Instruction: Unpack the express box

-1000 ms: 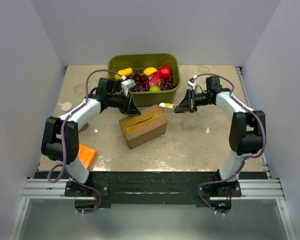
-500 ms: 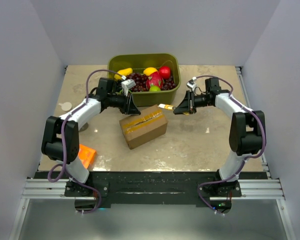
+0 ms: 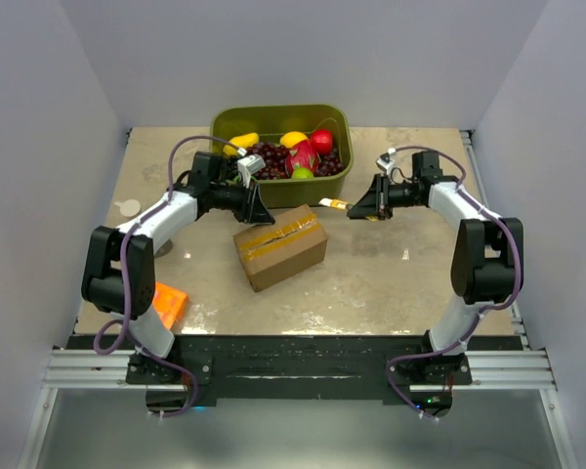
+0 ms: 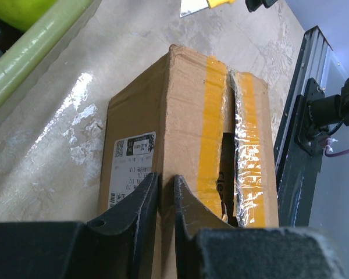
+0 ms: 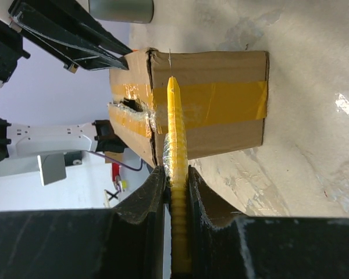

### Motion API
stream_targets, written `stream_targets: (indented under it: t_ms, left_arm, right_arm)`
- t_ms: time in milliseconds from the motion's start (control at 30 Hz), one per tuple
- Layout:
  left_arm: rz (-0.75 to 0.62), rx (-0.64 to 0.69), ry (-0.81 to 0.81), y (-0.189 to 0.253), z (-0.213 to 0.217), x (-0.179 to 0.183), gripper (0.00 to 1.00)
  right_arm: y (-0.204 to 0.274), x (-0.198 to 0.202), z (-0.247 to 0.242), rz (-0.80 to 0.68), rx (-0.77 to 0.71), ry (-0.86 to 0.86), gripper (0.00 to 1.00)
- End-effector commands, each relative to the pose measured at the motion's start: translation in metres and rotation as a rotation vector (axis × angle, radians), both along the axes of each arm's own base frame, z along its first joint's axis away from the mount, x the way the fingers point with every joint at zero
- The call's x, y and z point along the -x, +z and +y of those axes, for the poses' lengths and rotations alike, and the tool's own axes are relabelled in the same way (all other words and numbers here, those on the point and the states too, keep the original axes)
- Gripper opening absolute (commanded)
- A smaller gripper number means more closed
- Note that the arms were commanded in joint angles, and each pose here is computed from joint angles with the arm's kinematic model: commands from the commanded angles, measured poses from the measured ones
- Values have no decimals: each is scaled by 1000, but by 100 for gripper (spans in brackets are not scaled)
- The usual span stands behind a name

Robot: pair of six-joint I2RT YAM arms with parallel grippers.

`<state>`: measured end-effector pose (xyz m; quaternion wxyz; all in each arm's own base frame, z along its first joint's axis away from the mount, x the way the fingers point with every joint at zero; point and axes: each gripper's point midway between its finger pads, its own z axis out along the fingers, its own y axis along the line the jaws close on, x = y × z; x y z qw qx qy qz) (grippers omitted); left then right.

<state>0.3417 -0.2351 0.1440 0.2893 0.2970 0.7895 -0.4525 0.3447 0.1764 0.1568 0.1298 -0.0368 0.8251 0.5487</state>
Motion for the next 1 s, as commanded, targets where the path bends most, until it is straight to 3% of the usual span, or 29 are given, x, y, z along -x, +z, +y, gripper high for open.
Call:
stream_targets:
  t_ms: [0, 967]
  left_arm:
    - [-27, -16, -11, -2, -2, -6, 0]
    - [-15, -30, -1, -10, -2, -14, 0]
  right_arm:
    - [19, 7, 4, -49, -22, 23, 0]
    - [23, 53, 17, 40, -87, 82, 0]
